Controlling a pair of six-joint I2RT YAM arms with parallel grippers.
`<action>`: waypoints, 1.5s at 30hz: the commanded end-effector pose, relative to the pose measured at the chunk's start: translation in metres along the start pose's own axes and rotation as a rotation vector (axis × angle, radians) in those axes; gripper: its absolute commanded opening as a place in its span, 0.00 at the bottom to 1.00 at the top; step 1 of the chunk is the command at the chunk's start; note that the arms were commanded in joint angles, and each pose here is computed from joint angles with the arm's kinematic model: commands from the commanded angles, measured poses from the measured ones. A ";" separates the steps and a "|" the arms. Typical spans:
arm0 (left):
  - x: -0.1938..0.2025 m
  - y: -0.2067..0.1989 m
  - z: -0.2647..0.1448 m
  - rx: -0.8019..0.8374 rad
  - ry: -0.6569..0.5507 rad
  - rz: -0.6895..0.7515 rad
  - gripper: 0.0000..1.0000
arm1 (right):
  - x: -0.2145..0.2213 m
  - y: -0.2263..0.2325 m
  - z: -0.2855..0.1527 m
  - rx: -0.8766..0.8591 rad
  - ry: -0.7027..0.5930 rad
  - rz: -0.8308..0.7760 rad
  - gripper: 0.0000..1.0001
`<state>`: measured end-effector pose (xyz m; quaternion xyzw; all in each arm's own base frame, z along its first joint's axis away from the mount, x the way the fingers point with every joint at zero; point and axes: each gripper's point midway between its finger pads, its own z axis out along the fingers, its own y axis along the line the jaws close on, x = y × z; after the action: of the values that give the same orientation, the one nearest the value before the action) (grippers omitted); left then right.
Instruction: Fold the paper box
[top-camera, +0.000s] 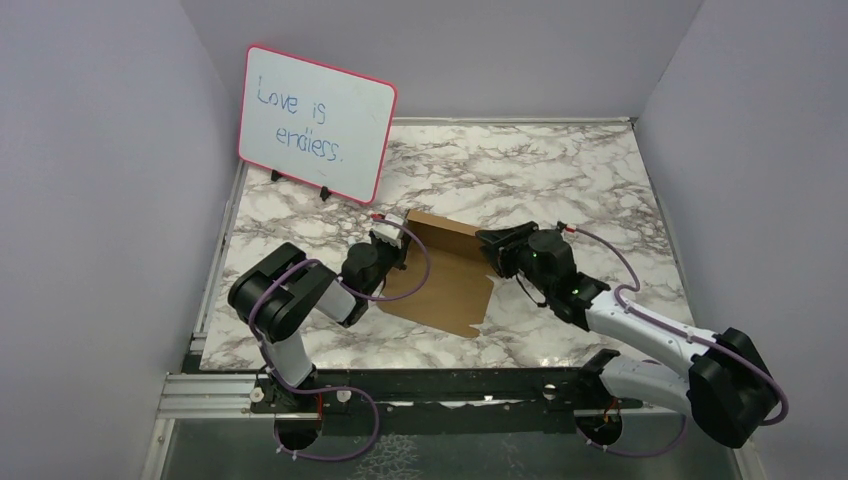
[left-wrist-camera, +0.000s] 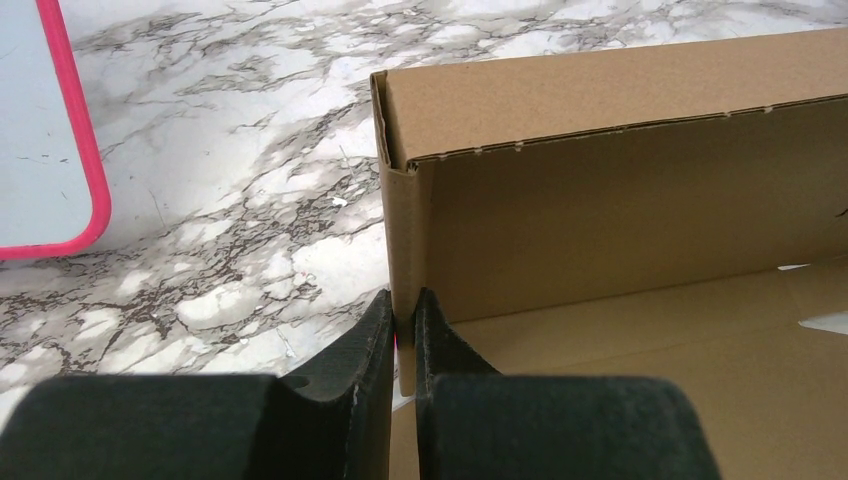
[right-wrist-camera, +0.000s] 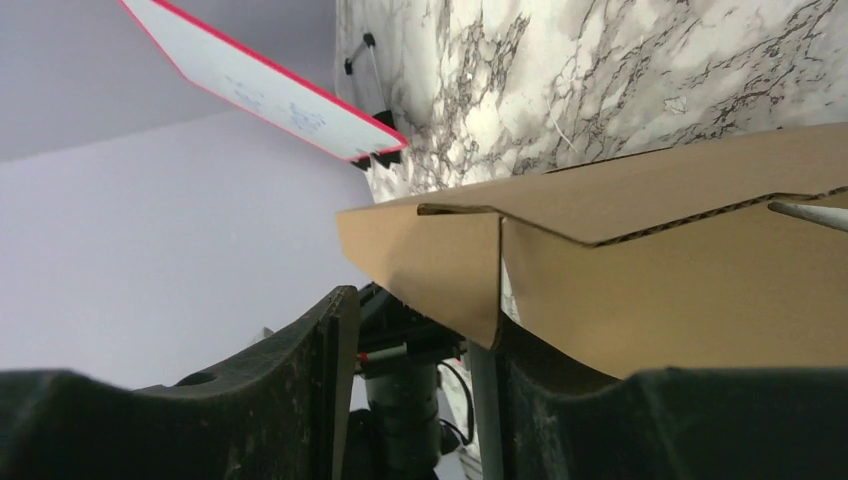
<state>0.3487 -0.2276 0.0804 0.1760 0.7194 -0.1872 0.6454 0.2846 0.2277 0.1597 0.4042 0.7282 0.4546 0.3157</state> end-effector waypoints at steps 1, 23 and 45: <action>-0.005 0.004 0.000 -0.022 -0.036 -0.018 0.00 | -0.014 0.012 0.009 -0.051 -0.082 0.159 0.47; -0.010 0.036 -0.001 -0.282 -0.107 -0.129 0.00 | -0.009 -0.013 0.019 0.025 -0.090 0.249 0.03; 0.004 0.054 -0.010 -0.654 -0.164 -0.093 0.00 | 0.006 -0.021 0.018 0.053 -0.026 0.253 0.01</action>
<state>0.3602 -0.2206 0.0682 0.0088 0.7090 -0.0664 0.7020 0.3024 0.2322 0.1522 0.5115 0.6563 0.4830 0.2727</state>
